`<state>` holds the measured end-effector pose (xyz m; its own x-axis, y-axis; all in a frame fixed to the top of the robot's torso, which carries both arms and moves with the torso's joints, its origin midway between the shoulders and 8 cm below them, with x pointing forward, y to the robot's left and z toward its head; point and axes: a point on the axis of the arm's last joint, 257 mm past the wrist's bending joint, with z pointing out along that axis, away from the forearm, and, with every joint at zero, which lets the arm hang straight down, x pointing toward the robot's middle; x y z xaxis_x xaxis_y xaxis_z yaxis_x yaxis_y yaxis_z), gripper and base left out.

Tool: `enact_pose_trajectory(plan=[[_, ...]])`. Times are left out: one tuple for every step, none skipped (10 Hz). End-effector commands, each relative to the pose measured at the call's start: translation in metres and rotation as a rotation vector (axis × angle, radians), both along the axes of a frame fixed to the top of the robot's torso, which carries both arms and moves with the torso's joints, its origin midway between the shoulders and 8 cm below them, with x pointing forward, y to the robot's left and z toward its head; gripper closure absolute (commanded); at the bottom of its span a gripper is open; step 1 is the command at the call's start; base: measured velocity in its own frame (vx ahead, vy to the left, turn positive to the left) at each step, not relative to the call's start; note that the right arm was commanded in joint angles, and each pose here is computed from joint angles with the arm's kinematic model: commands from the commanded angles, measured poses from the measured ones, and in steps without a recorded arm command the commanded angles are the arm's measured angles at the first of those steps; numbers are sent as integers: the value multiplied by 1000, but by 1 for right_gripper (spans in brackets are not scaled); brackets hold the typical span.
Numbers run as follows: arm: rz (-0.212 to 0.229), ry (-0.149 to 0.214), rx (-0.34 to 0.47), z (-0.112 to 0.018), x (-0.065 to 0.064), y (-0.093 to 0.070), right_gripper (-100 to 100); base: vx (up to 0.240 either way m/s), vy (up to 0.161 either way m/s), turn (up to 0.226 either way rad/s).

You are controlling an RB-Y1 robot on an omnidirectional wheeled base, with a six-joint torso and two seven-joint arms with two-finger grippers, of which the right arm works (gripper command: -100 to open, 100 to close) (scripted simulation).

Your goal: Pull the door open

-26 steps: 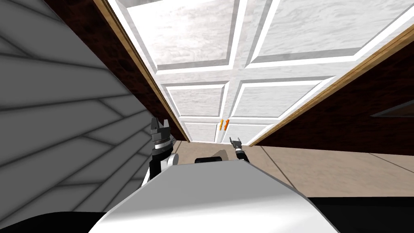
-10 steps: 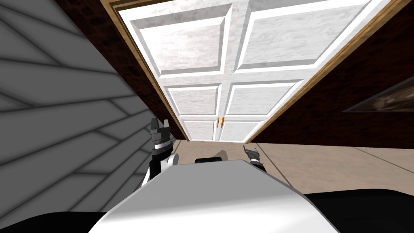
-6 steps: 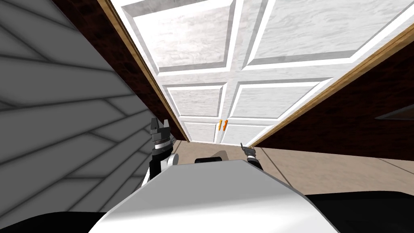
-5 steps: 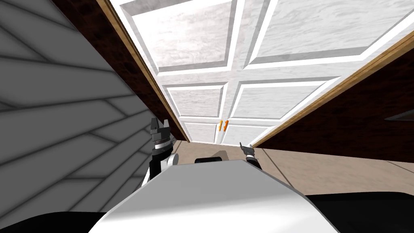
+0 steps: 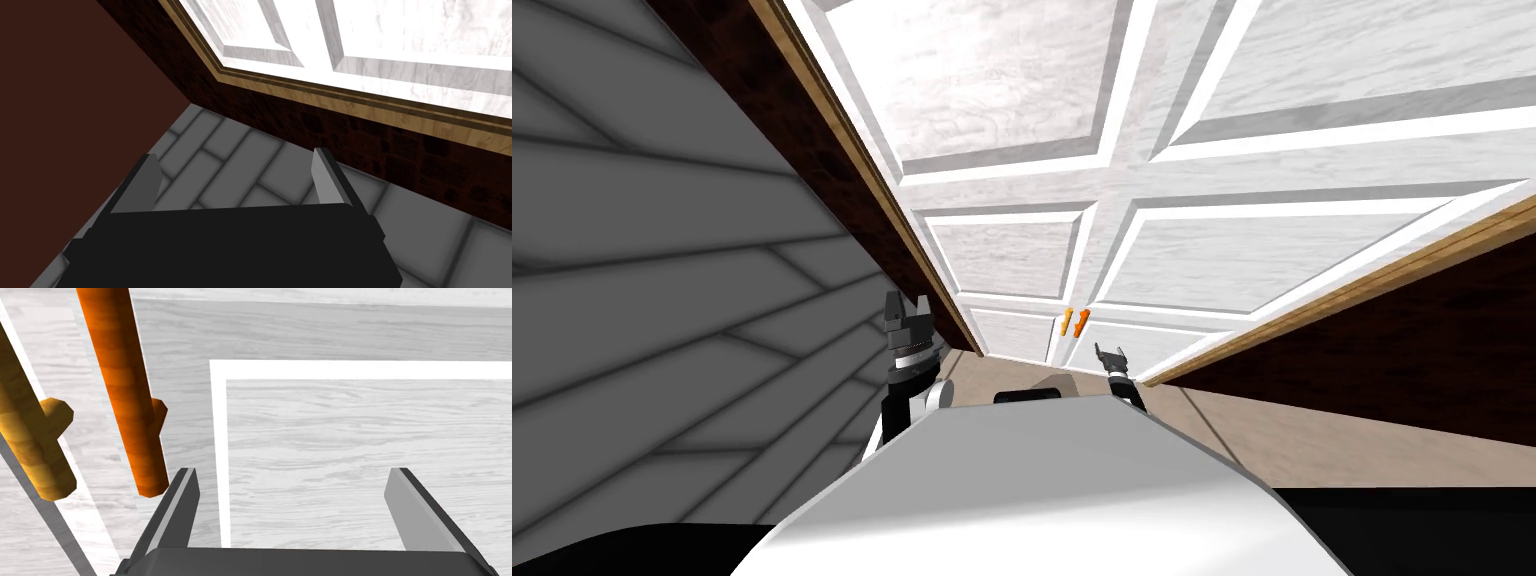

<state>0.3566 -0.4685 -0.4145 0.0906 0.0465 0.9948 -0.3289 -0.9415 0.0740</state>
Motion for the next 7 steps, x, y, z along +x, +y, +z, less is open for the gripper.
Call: enact_pose_trajectory(plan=[[23, -25, 12, 7, 13, 15, -100, 132, 16, 95], [38, -41, 19, 12, 22, 24, -100, 194, 34, 143], [53, -58, 26, 16, 31, 34, -100, 204, 29, 157], [67, -74, 33, 21, 40, 43, -100, 215, 16, 118], [58, -64, 28, 18, 36, 37, -100, 99, 5, 26], [58, -64, 28, 18, 36, 37, 100, -13, 1, -20], [58, -64, 28, 18, 36, 37, 100, -36, 16, 48]])
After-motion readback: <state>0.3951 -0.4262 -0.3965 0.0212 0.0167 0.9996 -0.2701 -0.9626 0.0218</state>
